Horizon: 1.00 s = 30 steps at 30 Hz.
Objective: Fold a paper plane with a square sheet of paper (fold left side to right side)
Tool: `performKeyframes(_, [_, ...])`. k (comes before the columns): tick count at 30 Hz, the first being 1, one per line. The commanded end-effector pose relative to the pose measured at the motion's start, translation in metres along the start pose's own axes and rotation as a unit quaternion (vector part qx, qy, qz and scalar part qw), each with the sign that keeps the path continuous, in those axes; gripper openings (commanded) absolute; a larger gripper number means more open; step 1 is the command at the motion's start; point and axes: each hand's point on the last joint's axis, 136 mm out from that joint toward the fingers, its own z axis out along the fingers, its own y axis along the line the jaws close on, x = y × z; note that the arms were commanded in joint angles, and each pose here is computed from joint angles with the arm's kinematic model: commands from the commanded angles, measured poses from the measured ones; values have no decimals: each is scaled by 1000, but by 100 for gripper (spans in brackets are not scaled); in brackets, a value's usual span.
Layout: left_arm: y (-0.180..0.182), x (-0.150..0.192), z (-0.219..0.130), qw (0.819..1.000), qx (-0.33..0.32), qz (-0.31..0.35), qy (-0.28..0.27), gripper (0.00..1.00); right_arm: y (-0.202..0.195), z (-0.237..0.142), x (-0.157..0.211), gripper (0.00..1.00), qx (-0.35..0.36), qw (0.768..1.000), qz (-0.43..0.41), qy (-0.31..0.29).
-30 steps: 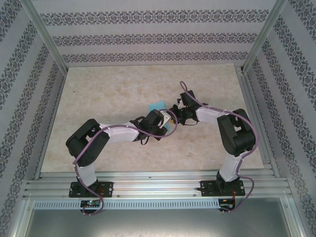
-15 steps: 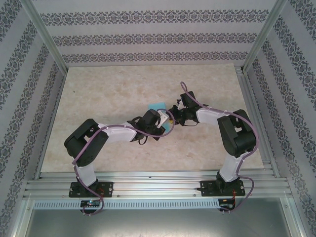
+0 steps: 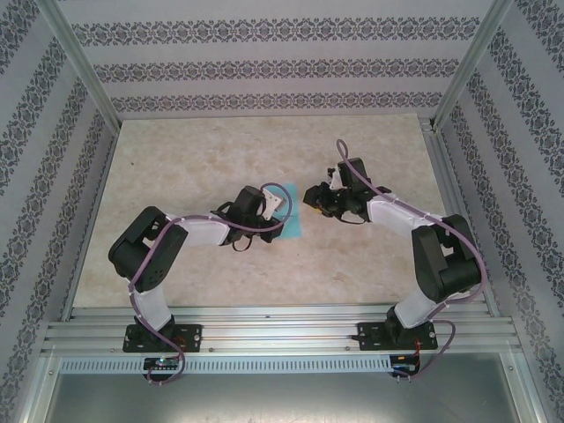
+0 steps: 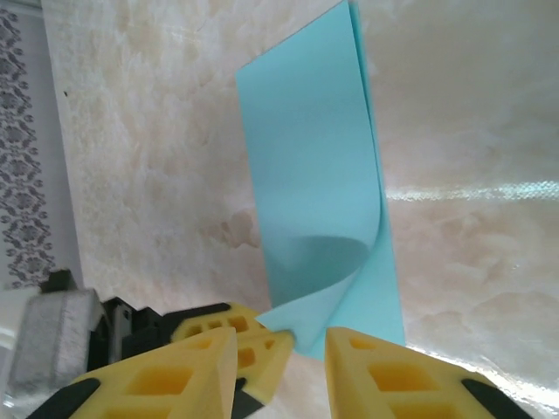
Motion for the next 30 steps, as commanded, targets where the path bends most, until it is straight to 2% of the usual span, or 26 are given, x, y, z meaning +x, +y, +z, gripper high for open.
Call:
performKeyframes(1, [-11, -24, -13, 998, 42, -10, -42, 0, -13, 10, 22, 27, 17, 999, -26, 30])
performKeyframes(10, [3, -25, -19, 998, 41, -32, -42, 0, -24, 44, 53, 10, 25, 998, -12, 64])
performKeyframes(17, [11, -23, -20, 998, 34, -41, -39, 0, -43, 60, 65, 7, 66, 995, -11, 79])
performKeyframes(30, [22, -22, -19, 998, 24, -52, -37, 0, -66, 67, 76, 7, 118, 988, -16, 95])
